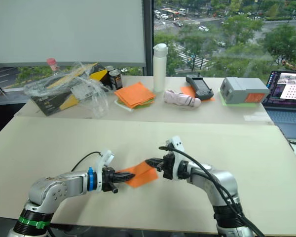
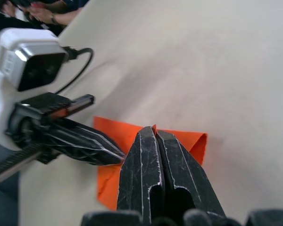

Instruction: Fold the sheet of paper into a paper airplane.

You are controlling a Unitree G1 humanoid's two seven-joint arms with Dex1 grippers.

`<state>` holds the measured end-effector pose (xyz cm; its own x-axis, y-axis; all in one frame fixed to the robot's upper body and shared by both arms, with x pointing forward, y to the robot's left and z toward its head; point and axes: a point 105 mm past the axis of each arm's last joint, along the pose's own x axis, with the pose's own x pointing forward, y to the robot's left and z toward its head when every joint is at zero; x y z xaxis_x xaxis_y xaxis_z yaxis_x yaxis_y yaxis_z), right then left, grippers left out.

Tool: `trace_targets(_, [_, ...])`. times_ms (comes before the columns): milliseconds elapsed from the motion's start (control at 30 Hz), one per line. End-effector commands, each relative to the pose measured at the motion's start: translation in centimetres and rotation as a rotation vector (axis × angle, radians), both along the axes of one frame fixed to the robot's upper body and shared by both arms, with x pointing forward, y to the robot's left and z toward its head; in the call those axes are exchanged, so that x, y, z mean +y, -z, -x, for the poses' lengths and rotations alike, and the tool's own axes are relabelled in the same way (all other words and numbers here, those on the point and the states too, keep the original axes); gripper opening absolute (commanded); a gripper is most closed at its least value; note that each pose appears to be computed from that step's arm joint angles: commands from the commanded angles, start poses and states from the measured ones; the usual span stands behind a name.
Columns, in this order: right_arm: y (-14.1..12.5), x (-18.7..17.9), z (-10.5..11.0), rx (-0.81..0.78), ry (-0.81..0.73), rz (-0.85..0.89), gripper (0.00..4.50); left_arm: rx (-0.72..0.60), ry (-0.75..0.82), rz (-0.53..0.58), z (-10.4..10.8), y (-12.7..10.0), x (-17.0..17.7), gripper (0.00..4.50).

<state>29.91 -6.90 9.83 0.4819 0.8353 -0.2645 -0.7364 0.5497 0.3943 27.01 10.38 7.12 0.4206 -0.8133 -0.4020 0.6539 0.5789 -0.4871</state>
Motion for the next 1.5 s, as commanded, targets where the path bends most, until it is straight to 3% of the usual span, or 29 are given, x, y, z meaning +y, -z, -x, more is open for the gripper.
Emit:
trace_targets(33, [-1.1, -0.3, -0.6, -0.074, 0.021, -0.014, 0.59, 0.039, -0.015, -0.034, 0.4, 0.9, 0.4, 0.0])
trace_targets(233, [-1.9, -0.4, -1.2, -0.115, 0.056, -0.027, 2.59, 0.042, -0.015, -0.034, 0.5, 0.8, 0.4, 0.0])
trace_targets(433, [-3.3, 0.8, -0.1, -0.137, -0.032, -0.096, 2.59, 0.045, -0.017, -0.034, 0.5, 0.9, 0.4, 0.0])
trace_targets(700, [-2.6, 2.0, 2.2, -0.153, -0.168, -0.068, 0.09, 0.044, -0.022, -0.032, 0.5, 0.9, 0.4, 0.0])
trace_targets(1233, [-2.9, 2.7, 1.9, -0.193, -0.175, -0.071, 0.03, 0.046, -0.027, -0.03, 0.5, 0.9, 0.4, 0.0])
trace_targets(1500, [-0.7, 3.5, 2.0, -0.202, -0.187, 0.033, 0.03, 0.044, -0.027, -0.026, 0.4, 0.8, 0.2, 0.0])
